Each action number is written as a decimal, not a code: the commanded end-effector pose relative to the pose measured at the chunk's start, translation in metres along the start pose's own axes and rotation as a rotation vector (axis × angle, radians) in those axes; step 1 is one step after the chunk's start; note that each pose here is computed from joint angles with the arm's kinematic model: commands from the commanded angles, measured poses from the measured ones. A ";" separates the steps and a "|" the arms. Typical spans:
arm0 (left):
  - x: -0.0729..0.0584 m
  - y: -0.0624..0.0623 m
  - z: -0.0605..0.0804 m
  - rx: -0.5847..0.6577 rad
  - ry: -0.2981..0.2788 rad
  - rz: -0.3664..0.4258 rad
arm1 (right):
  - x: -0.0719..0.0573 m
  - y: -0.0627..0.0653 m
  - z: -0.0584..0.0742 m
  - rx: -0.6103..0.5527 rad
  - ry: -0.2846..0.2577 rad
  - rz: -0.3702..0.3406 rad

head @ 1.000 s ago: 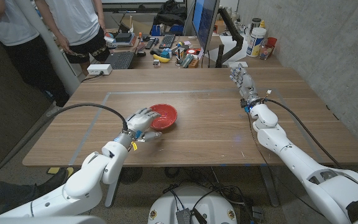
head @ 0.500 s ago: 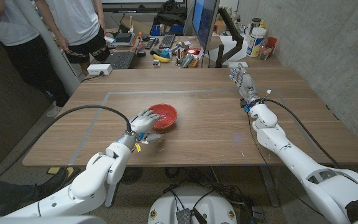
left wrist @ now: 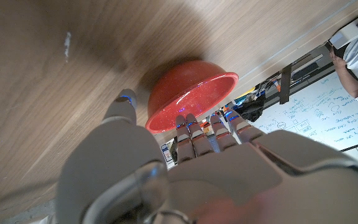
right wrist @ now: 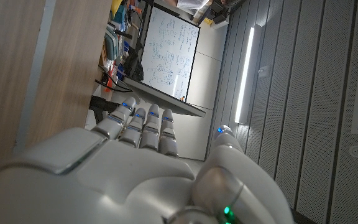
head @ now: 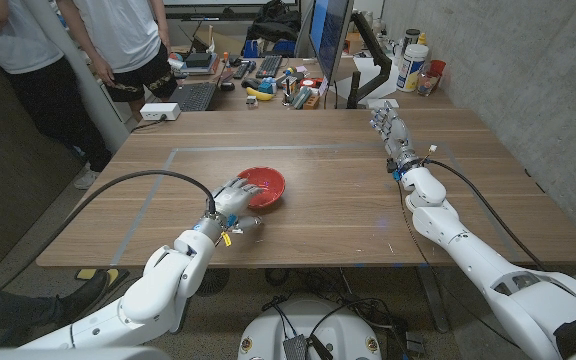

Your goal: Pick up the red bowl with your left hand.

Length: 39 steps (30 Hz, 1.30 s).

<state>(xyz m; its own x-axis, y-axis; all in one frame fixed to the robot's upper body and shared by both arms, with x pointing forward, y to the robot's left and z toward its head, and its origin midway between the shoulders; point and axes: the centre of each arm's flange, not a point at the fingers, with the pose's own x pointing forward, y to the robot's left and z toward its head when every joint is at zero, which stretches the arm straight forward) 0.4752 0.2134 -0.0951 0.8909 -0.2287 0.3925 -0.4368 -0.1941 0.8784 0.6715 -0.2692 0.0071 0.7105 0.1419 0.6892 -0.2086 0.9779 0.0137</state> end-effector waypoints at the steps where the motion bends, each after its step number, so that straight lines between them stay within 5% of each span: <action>1: 0.002 -0.005 0.004 0.036 0.016 0.005 | -0.004 -0.003 -0.003 0.007 0.001 -0.006; 39: 0.019 -0.024 0.008 -0.059 0.030 0.021 | -0.012 -0.019 -0.002 -0.002 0.007 -0.031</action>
<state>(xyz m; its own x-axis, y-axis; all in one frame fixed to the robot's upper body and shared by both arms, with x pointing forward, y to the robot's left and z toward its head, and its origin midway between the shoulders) 0.4951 0.2064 -0.1098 0.8848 -0.2032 0.4193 -0.4514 -0.1507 0.8795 0.6676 -0.2853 -0.0004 0.7184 0.1228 0.6847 -0.1921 0.9810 0.0256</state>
